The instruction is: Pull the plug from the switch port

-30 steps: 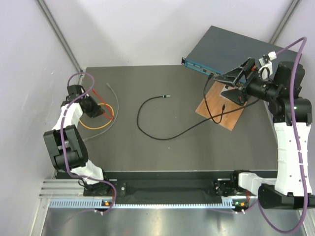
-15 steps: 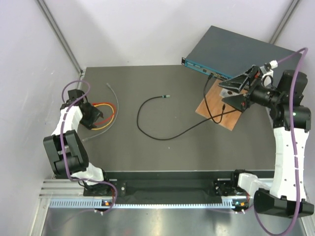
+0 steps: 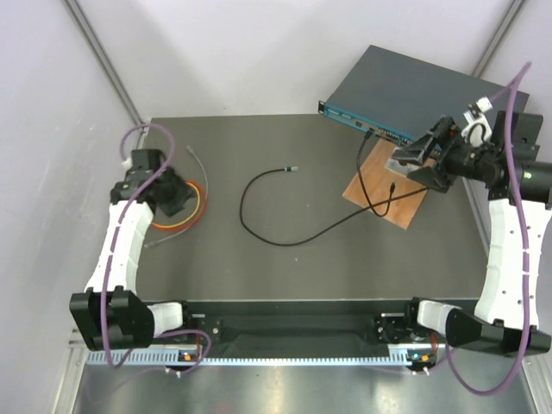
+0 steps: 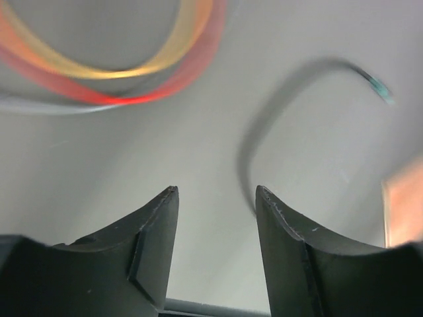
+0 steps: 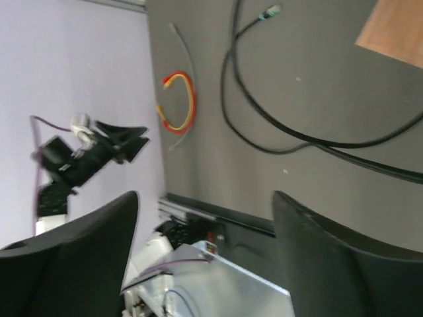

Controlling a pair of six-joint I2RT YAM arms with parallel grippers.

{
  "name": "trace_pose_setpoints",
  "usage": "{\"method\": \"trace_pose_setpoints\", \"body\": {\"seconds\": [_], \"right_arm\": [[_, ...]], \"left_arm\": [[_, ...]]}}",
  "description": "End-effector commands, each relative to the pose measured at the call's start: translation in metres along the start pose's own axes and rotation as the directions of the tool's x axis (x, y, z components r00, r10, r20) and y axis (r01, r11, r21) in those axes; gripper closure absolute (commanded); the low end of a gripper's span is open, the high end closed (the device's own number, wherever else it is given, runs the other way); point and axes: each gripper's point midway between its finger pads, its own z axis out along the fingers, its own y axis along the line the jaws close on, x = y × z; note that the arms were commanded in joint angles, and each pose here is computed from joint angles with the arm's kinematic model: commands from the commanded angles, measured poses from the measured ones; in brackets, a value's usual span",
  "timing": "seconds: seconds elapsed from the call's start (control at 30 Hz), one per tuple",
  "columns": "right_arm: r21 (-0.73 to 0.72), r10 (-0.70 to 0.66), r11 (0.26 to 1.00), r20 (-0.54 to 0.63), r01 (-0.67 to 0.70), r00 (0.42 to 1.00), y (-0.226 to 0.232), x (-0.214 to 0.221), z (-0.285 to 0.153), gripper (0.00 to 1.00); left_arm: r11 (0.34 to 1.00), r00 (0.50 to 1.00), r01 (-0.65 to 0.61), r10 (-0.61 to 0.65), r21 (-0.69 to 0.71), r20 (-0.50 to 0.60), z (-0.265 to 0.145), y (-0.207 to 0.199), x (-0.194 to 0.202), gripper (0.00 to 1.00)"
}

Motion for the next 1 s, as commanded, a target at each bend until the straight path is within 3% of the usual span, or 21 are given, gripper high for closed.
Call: {"method": "trace_pose_setpoints", "body": {"seconds": [0.0,0.1,0.3,0.47,0.63,0.8,0.97], "right_arm": [[0.073,-0.014,0.997,0.101,0.007,0.995,-0.025,-0.004,-0.013,0.26],[0.131,0.015,0.991,0.178,-0.039,0.984,-0.043,-0.007,-0.033,0.36],[0.156,0.143,0.969,0.275,-0.191,0.951,-0.084,-0.015,-0.051,0.34],[0.091,0.227,0.956,0.370,-0.278,0.901,-0.110,-0.030,-0.048,0.35],[0.019,0.326,0.932,0.396,-0.363,0.858,-0.128,-0.039,-0.045,0.41],[-0.084,0.324,0.939,0.545,-0.335,0.773,-0.126,-0.081,-0.057,0.48],[-0.214,0.397,0.917,0.583,-0.338,0.708,-0.132,-0.098,-0.052,0.57]], "left_arm": [[0.952,0.975,-0.216,0.200,0.216,0.094,-0.022,-0.076,0.002,0.45],[0.852,0.925,-0.373,0.373,0.367,0.074,-0.024,-0.120,0.028,0.45],[0.721,0.869,-0.411,0.494,0.558,0.001,-0.025,-0.159,0.063,0.47],[0.604,0.763,-0.526,0.646,0.599,0.018,-0.018,-0.176,0.094,0.47],[0.569,0.724,-0.557,0.689,0.605,0.018,-0.002,-0.182,0.109,0.47],[0.570,0.694,-0.587,0.720,0.575,-0.006,0.019,-0.182,0.107,0.47],[0.564,0.680,-0.588,0.733,0.580,-0.022,0.028,-0.175,0.109,0.47]]}}
